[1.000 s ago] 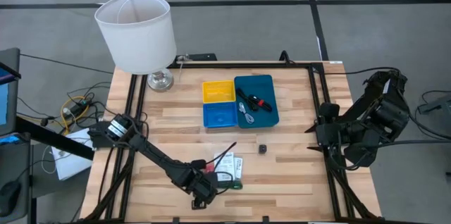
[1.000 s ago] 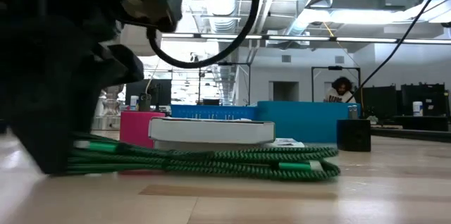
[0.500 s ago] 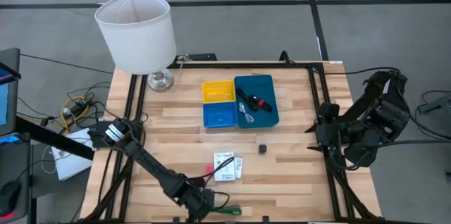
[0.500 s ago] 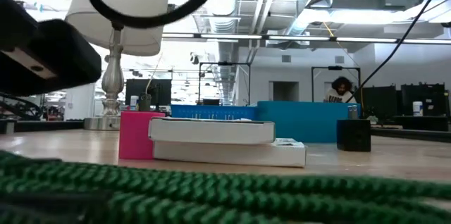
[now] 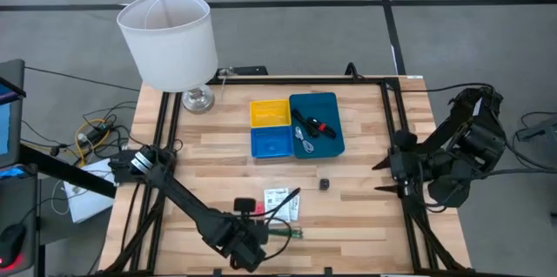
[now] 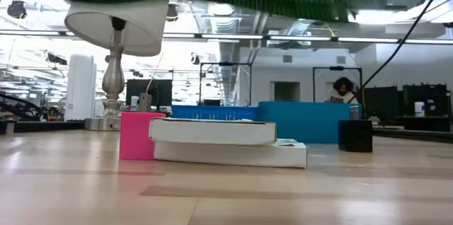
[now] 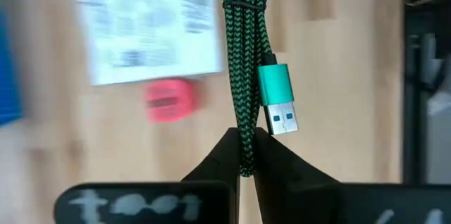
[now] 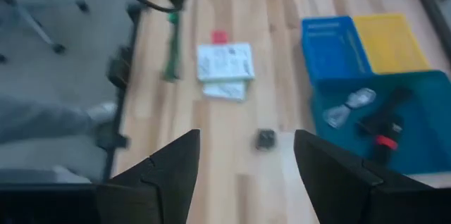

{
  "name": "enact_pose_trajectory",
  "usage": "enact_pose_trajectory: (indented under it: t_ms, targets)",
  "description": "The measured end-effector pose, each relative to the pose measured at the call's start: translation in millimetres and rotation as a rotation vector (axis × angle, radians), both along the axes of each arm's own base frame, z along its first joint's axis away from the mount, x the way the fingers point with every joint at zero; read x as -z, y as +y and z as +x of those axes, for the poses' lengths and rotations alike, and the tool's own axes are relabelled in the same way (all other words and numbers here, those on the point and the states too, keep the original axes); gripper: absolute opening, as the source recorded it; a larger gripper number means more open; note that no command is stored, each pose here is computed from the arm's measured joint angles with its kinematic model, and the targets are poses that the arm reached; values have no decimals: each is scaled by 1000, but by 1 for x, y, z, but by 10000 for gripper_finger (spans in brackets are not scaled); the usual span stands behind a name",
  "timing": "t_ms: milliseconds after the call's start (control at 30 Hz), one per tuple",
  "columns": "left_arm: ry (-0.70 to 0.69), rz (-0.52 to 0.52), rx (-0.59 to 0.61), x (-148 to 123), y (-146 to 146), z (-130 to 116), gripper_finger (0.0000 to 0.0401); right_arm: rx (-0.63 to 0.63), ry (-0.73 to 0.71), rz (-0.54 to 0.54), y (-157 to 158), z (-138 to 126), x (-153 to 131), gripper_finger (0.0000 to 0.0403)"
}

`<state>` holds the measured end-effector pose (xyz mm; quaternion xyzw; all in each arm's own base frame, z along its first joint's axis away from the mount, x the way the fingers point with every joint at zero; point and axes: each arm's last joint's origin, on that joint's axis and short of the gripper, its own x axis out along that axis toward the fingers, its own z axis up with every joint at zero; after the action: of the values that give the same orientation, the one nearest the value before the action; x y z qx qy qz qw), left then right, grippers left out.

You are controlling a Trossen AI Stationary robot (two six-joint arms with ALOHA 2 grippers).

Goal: Pick and place items into bin
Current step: Put the green charger cable in the dark blue bin

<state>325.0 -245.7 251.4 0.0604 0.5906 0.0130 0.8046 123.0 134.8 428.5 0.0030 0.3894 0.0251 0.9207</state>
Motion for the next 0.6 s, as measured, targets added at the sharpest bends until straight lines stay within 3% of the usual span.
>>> enact_pose_trajectory:
  t_ms: [200, 367, 600]
  targets:
    - [-86, 192, -46, -53, 17, -2, 2, -8, -83, 156, 10, 7, -9, 226]
    - [-247, 388, -172, -87, 33, -7, 2, -84, -139, 187, 16, 11, -16, 226]
    - [-474, 562, -310, -119, 68, -1, 2, -152, -245, 201, 23, 16, -25, 226]
